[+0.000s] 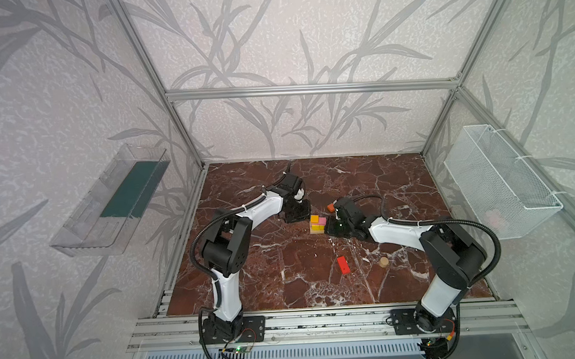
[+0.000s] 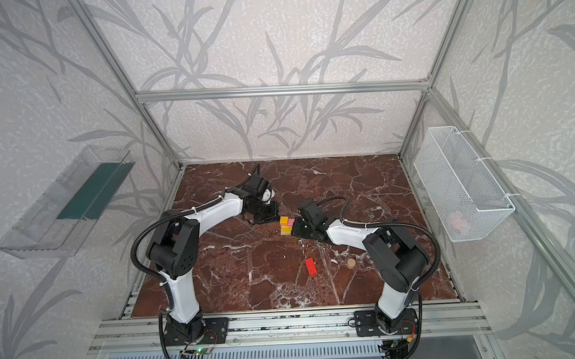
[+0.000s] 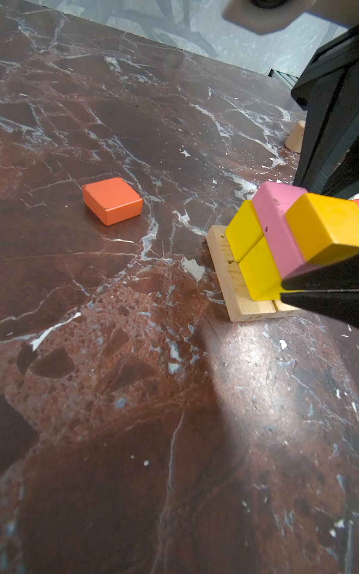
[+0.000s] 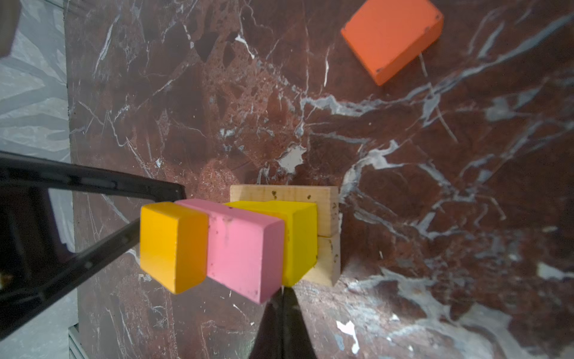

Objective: Build the wood block tower

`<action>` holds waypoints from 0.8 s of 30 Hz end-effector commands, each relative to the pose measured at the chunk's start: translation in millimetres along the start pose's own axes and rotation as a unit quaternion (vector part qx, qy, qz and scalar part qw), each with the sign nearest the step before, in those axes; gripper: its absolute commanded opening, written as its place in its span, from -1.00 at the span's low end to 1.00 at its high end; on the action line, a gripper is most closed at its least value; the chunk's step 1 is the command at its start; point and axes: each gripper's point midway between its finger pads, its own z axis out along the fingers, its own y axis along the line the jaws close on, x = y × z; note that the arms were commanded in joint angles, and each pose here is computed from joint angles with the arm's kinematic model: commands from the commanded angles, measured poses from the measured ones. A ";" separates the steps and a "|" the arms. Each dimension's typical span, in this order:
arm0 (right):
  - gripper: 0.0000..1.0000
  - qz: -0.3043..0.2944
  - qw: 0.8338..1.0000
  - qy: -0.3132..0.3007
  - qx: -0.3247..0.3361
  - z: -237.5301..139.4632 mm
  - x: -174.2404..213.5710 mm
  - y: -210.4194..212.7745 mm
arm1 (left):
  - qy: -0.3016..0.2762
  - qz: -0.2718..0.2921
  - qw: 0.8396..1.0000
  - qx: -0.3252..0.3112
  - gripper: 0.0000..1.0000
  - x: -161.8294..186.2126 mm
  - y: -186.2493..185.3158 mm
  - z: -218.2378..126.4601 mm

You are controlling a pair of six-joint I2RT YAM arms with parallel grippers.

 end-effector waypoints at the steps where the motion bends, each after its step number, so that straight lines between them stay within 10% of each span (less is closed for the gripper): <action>1: -1.00 0.003 1.000 -0.013 -0.009 -4.6 -9.1 6.9 | -0.009 0.006 1.000 -0.003 -1.00 -3.4 -5.8 -9.4; 15: -1.00 -0.048 0.996 -0.069 0.037 -74.1 -28.2 3.3 | -0.028 0.013 0.999 -0.011 -1.00 -15.2 -9.6 -21.5; 24: -0.01 -0.150 0.978 -0.016 0.146 -79.1 -68.5 -21.1 | -0.057 0.018 0.998 -0.016 -1.00 -23.1 -10.3 -45.4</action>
